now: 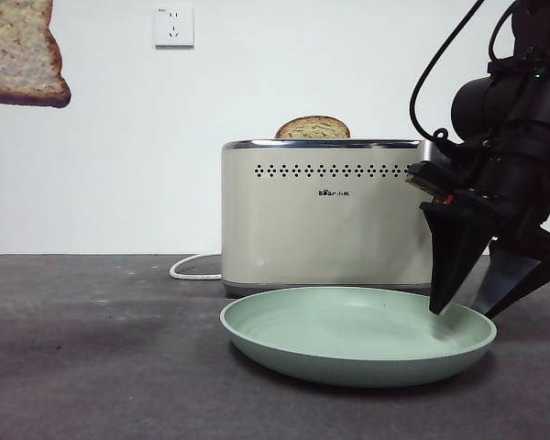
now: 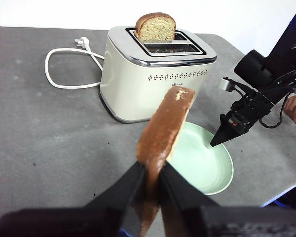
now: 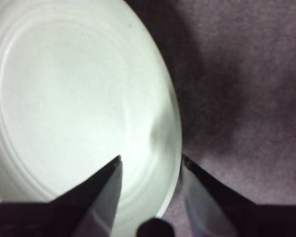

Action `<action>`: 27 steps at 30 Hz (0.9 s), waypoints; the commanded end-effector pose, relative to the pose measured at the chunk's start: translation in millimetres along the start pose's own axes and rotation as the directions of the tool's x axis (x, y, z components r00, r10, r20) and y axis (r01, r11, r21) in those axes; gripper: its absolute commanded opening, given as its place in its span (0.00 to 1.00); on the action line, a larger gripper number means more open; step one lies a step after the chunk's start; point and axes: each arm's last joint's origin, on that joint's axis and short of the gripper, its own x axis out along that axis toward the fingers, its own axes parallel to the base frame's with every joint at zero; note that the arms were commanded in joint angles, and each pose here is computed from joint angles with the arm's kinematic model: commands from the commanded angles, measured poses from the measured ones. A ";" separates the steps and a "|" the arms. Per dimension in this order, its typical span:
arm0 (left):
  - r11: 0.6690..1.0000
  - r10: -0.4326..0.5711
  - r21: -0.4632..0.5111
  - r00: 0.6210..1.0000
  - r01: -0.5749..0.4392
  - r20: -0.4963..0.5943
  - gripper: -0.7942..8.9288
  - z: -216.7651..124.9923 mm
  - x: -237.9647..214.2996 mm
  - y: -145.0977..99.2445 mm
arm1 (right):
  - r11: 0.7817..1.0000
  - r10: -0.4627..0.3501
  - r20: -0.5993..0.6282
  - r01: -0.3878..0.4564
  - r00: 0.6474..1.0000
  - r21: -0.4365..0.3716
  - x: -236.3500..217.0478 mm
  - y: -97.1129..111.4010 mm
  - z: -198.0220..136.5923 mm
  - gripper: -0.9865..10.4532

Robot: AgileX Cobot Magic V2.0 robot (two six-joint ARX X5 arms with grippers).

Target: Take the bread from the toaster,put the bread on the plate,put the plate on the table

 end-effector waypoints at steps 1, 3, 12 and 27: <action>1.000 -0.001 -0.005 1.000 0.001 0.009 0.07 0.1 0.0 0.0 | 1.000 -0.001 -0.030 0.002 1.000 0.017 8.1 -2.8 -3.2 0.14; 1.000 -0.002 -0.006 1.000 0.002 0.007 0.07 0.0 0.0 0.0 | 1.000 -0.009 -0.028 0.010 1.000 0.017 8.2 -3.3 -3.0 0.09; 1.000 -0.003 -0.009 1.000 0.003 -0.004 0.07 -1.1 0.0 0.1 | 0.999 -0.049 -0.006 0.049 0.999 0.017 8.2 -4.2 -0.8 0.08; 0.999 -0.033 -0.014 0.999 0.033 -0.018 0.07 -2.1 -0.1 -0.7 | 0.997 -0.007 0.224 0.025 0.974 -0.076 -57.8 40.4 -13.2 0.07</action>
